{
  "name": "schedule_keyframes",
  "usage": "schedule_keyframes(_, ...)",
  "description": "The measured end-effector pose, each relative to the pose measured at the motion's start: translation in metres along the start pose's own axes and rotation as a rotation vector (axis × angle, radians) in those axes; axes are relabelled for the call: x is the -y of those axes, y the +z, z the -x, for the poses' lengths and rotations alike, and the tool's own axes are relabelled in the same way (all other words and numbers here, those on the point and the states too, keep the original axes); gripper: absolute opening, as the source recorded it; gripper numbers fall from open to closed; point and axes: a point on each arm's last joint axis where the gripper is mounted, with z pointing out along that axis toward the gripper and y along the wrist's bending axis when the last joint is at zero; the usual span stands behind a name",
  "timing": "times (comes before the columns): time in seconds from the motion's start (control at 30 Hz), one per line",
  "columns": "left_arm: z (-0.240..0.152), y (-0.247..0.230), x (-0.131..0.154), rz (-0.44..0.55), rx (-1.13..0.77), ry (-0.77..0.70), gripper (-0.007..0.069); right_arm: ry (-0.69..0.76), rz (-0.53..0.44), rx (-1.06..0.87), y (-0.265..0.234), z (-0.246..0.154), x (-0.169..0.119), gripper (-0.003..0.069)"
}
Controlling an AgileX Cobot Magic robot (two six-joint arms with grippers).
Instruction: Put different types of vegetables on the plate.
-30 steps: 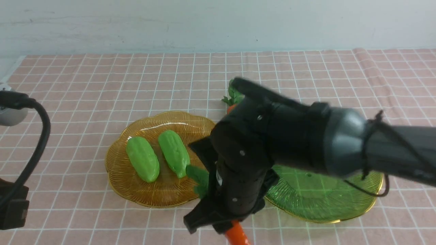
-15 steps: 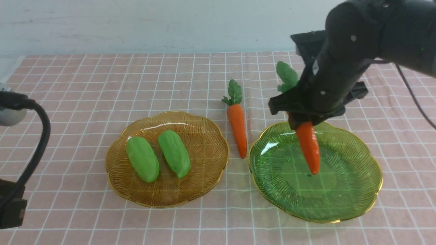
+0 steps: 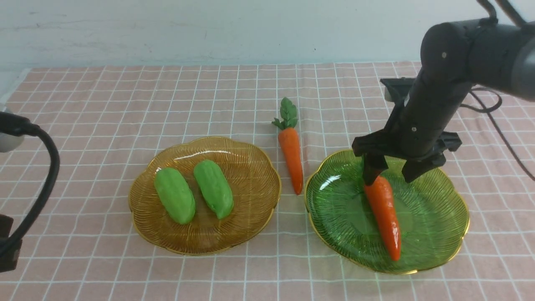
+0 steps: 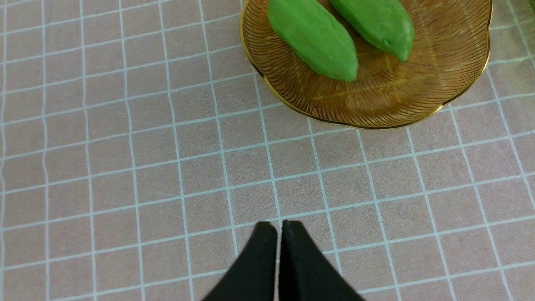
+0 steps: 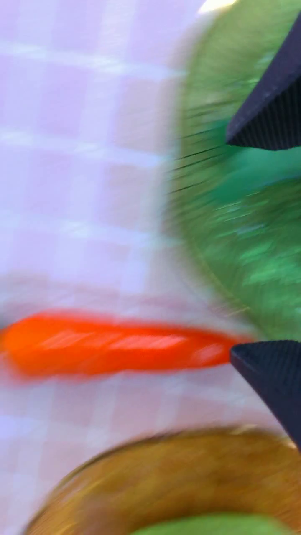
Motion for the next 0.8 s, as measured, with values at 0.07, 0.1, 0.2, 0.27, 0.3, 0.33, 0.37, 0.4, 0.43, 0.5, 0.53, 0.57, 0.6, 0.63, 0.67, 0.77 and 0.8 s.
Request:
schedule_keyframes(0.07, 0.000, 0.000, 0.000, 0.001, 0.001, 0.000, -0.0003, -0.028, 0.030, 0.072, 0.005, 0.016, -0.008, 0.0557)
schedule_keyframes(0.1, 0.000, 0.000, 0.000, 0.001, 0.001, 0.000, -0.0003, -0.041, 0.039, 0.092, 0.009, 0.019, -0.010, 0.0557)
schedule_keyframes(0.2, 0.000, 0.000, 0.000, 0.001, 0.001, 0.000, -0.0003, -0.090, 0.065, 0.148, 0.020, 0.037, -0.021, 0.0557)
schedule_keyframes(0.27, 0.000, 0.000, 0.000, 0.001, 0.001, 0.000, -0.0003, -0.105, 0.073, 0.160, 0.030, 0.044, -0.025, 0.0557)
schedule_keyframes(0.3, 0.000, 0.000, 0.000, 0.001, 0.001, 0.000, -0.0003, -0.123, 0.077, 0.166, 0.037, 0.048, -0.028, 0.0557)
schedule_keyframes(0.33, 0.000, 0.000, 0.000, 0.001, 0.001, 0.000, -0.0003, -0.131, 0.080, 0.168, 0.042, 0.050, -0.030, 0.0557)
schedule_keyframes(0.37, 0.000, 0.000, 0.000, 0.001, 0.000, 0.000, -0.0003, -0.136, 0.081, 0.169, 0.049, 0.052, -0.032, 0.0557)
schedule_keyframes(0.4, 0.000, 0.000, 0.000, 0.001, 0.000, 0.000, -0.0003, -0.143, 0.083, 0.170, 0.054, 0.054, -0.033, 0.0557)
schedule_keyframes(0.43, 0.000, 0.000, 0.000, 0.001, 0.000, 0.000, -0.0003, -0.151, 0.085, 0.159, 0.065, 0.056, -0.036, 0.0557)
schedule_keyframes(0.5, 0.000, 0.000, 0.000, 0.001, -0.003, 0.000, -0.0003, -0.161, 0.087, 0.145, 0.080, 0.057, -0.038, 0.0557)
schedule_keyframes(0.53, 0.000, 0.000, 0.000, 0.001, -0.003, 0.000, -0.0003, -0.163, 0.087, 0.134, 0.086, 0.057, -0.038, 0.0557)
schedule_keyframes(0.57, 0.000, 0.000, 0.000, 0.005, -0.003, 0.002, -0.0003, -0.166, 0.087, 0.116, 0.094, 0.056, -0.039, 0.0557)
schedule_keyframes(0.6, 0.000, 0.000, -0.001, 0.007, -0.003, 0.003, -0.0003, -0.170, 0.085, 0.096, 0.102, 0.055, -0.039, 0.0557)
schedule_keyframes(0.63, 0.000, 0.000, -0.001, 0.013, -0.002, 0.005, -0.0003, -0.175, 0.085, 0.077, 0.109, 0.053, -0.040, 0.0553)
schedule_keyframes(0.67, 0.000, 0.000, -0.002, 0.020, -0.001, 0.008, -0.0003, -0.173, 0.082, 0.062, 0.115, 0.052, -0.040, 0.0547)
schedule_keyframes(0.77, 0.000, 0.000, -0.003, 0.037, 0.001, 0.011, -0.0003, -0.163, 0.082, 0.032, 0.131, 0.048, -0.041, 0.0518)
schedule_keyframes(0.8, 0.000, 0.000, -0.004, 0.041, 0.001, 0.010, -0.0003, -0.163, 0.081, 0.020, 0.136, 0.046, -0.041, 0.0501)
